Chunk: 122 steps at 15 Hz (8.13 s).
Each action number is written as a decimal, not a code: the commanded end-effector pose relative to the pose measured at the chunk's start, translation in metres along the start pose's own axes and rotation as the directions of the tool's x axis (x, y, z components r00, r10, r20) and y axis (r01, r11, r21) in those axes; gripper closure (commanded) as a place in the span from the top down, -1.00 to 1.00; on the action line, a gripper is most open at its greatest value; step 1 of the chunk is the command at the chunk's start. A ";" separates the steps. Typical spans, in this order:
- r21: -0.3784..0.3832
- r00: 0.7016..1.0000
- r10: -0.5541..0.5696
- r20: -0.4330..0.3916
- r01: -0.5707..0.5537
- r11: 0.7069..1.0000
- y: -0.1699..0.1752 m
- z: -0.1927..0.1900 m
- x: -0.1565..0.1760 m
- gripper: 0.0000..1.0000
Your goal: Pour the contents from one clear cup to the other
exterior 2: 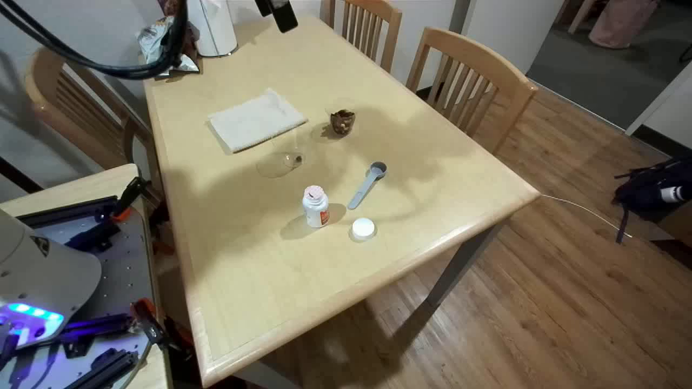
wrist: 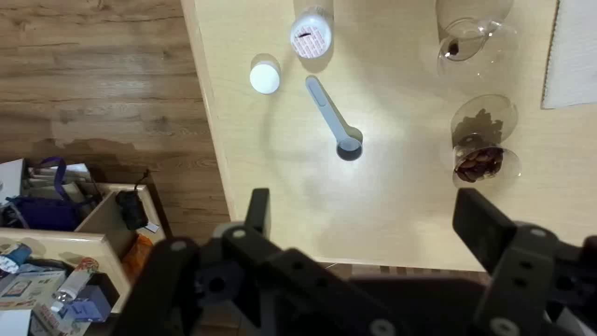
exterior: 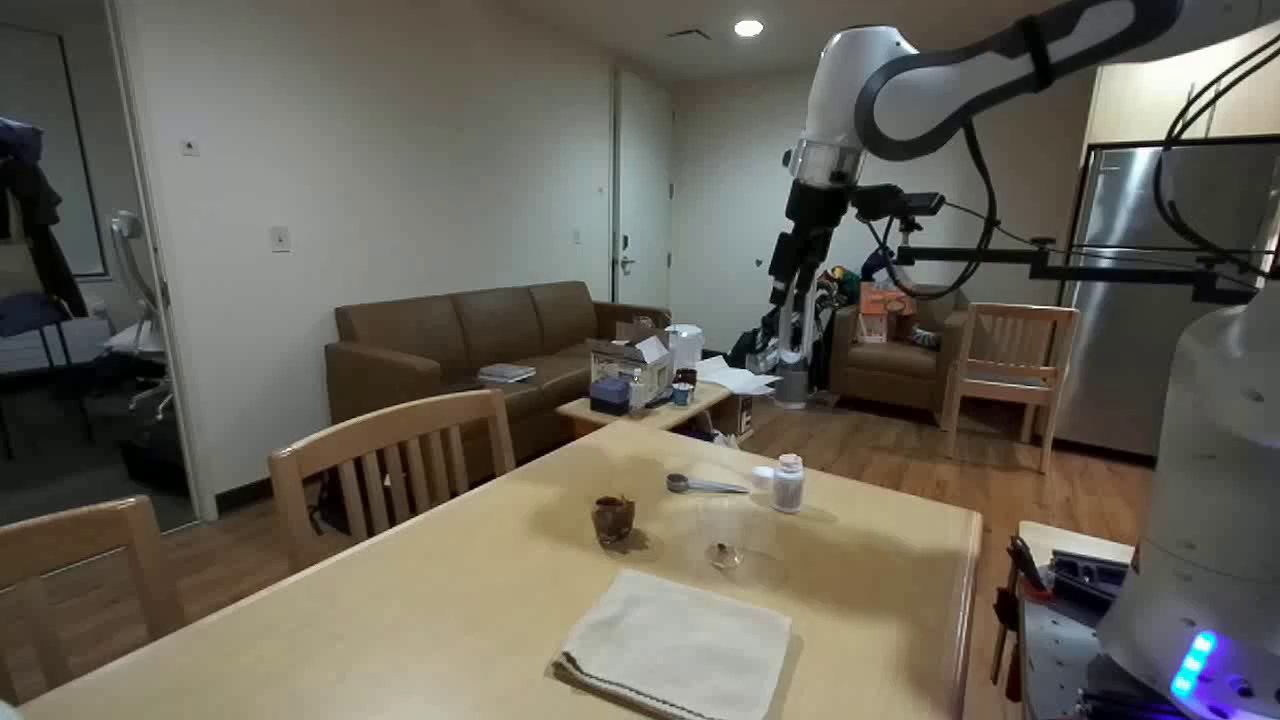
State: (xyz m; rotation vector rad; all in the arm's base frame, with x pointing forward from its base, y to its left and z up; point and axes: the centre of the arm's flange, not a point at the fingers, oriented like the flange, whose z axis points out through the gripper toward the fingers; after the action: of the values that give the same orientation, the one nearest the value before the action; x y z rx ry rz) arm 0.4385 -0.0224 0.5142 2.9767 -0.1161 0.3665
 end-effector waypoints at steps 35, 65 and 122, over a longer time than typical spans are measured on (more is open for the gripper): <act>0.380 0.539 -0.824 0.173 0.735 0.561 -0.168 0.095 0.144 1.00; 0.290 -0.078 -0.986 -0.146 0.950 -0.118 -0.213 0.260 0.191 1.00; 0.349 -0.024 -0.999 -0.047 0.936 -0.039 -0.182 0.253 0.142 -0.91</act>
State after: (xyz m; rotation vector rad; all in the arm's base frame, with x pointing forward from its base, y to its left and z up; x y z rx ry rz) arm 0.6906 0.1227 0.2684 2.2629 2.2087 -0.2714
